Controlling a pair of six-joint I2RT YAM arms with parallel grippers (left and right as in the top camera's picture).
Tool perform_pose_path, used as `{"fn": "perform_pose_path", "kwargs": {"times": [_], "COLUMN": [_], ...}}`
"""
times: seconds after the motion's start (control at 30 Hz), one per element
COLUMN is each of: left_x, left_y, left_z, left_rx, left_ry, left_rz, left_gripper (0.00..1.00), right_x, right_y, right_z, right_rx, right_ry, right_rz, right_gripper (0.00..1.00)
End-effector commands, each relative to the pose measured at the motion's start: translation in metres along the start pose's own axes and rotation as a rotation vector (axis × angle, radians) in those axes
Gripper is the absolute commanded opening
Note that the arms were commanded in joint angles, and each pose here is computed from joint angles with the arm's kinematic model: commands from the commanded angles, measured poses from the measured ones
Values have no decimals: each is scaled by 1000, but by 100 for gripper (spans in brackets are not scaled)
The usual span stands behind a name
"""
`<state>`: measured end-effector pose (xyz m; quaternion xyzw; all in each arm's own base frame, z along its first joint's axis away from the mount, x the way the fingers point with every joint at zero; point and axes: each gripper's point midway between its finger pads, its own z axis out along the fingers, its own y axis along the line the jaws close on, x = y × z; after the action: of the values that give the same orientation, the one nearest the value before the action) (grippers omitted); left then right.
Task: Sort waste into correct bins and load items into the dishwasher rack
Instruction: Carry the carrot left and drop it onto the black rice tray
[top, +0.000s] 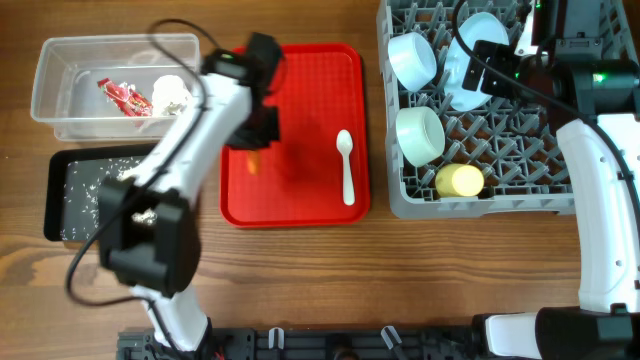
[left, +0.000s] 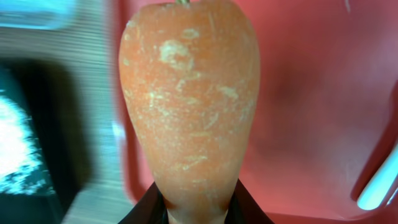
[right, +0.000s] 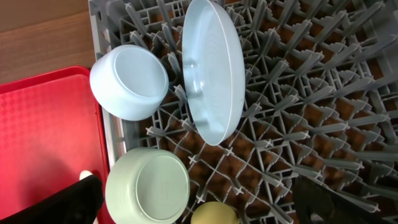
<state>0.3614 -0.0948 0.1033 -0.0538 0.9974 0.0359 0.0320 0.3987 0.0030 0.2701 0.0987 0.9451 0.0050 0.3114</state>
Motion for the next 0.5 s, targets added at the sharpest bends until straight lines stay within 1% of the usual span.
{"fn": "perform_pose_path", "kwargs": {"times": [0.0, 0.1, 0.23, 0.33, 0.37, 0.47], "left_x": [-18, -21, -20, -12, -7, 7], "left_y": [56, 104, 169, 211, 228, 258], "left_z": [-41, -51, -50, -45, -43, -34], "left_rx": [-4, -10, -31, -46, -52, -66], "left_ry": [-107, -125, -125, -110, -103, -81], "left_rz": [-182, -341, -558, -738, -823, -982], "left_gripper": [10, 10, 11, 11, 11, 11], "right_x": [-2, -2, -2, -3, -4, -4], "right_y": [-2, -5, -5, -5, -6, -6], "right_z": [-5, -5, -5, -5, -5, -5], "right_rx": [12, 27, 29, 28, 31, 31], "right_ry": [-16, -19, -19, -23, -24, -24], "right_rz": [12, 12, 13, 14, 14, 13], "right_gripper": [100, 100, 100, 100, 100, 100]}}
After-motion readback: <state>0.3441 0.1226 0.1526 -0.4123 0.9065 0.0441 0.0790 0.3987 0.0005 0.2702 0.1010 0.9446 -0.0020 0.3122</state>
